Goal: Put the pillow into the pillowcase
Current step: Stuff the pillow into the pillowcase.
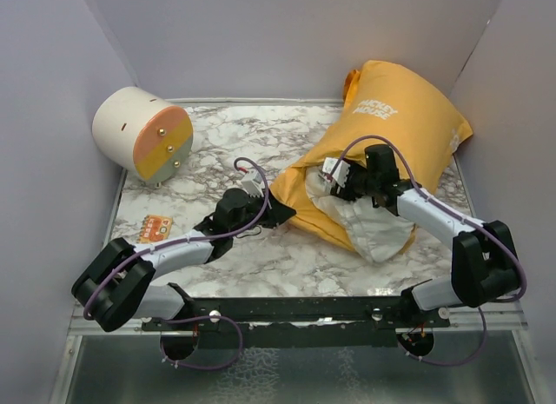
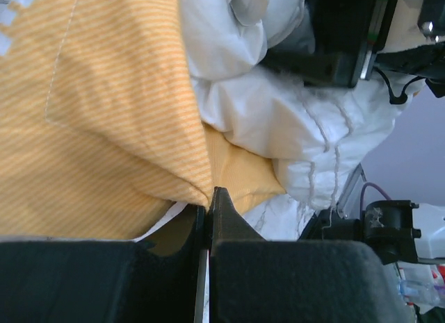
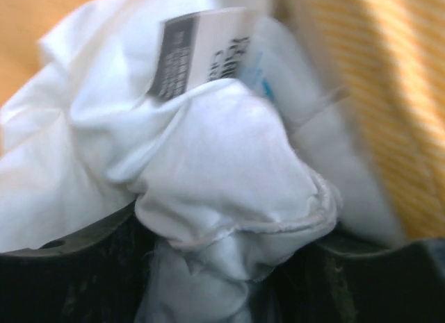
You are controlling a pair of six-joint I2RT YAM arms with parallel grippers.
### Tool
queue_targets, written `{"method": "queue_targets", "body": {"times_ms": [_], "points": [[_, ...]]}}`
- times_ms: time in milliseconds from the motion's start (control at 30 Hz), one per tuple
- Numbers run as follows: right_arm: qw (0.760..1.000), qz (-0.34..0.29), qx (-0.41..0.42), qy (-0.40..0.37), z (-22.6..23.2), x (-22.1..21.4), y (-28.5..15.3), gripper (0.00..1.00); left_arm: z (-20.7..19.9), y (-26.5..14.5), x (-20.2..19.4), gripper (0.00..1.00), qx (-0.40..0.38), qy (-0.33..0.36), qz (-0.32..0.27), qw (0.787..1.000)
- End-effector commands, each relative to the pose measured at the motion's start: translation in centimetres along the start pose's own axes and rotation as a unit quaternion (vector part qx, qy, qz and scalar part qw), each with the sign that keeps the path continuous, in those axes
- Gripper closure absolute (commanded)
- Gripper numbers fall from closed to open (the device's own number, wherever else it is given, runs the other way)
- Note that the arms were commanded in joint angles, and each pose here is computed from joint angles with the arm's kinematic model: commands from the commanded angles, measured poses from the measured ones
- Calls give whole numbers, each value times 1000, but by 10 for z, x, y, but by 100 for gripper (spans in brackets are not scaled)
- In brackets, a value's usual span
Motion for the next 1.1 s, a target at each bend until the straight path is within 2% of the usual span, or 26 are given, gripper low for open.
{"method": "queue_targets", "body": {"times_ms": [0, 100, 133, 367, 467, 533, 600, 700, 833, 967, 1067], "points": [[974, 56, 209, 70, 75, -33, -34, 33, -48, -7, 24, 100, -132, 28, -27, 991], [969, -28, 239, 55, 65, 23, -65, 20, -59, -8, 25, 100, -158, 34, -23, 987], [966, -55, 246, 49, 62, 41, -77, 18, -61, -8, 25, 100, -162, 35, -22, 986], [932, -195, 305, 0, 54, 132, -150, 20, -71, -11, 26, 100, -179, 40, -24, 983], [915, -225, 334, 6, 64, 154, -158, 27, -75, -11, 29, 100, -183, 43, -26, 982], [914, -212, 345, 16, 76, 161, -146, 38, -77, -11, 30, 100, -187, 45, -28, 981], [926, -176, 333, 16, 92, 163, -121, 52, -80, -11, 31, 100, -190, 47, -30, 980], [950, -134, 278, 46, 93, 150, -86, 65, -81, -13, 30, 100, -190, 49, -31, 980], [970, -97, 206, 79, 83, 125, -48, 72, -82, -19, 29, 100, -190, 49, -35, 980], [990, -1, 112, 83, 69, 73, -9, 81, -84, -26, 31, 100, -194, 52, -43, 979], [995, 69, 14, 73, 49, 33, 12, 89, -87, -33, 35, 100, -193, 56, -51, 978]]}}
Point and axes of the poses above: each gripper's point midway between its finger pads, its own y axis out along the fingers, its own z axis along the line the jaws close on, x = y × z, the point moved 3 cm from there along -y, back along the fingers, and after that the axes turned 8 degrees about y, right-handed, at the moved point
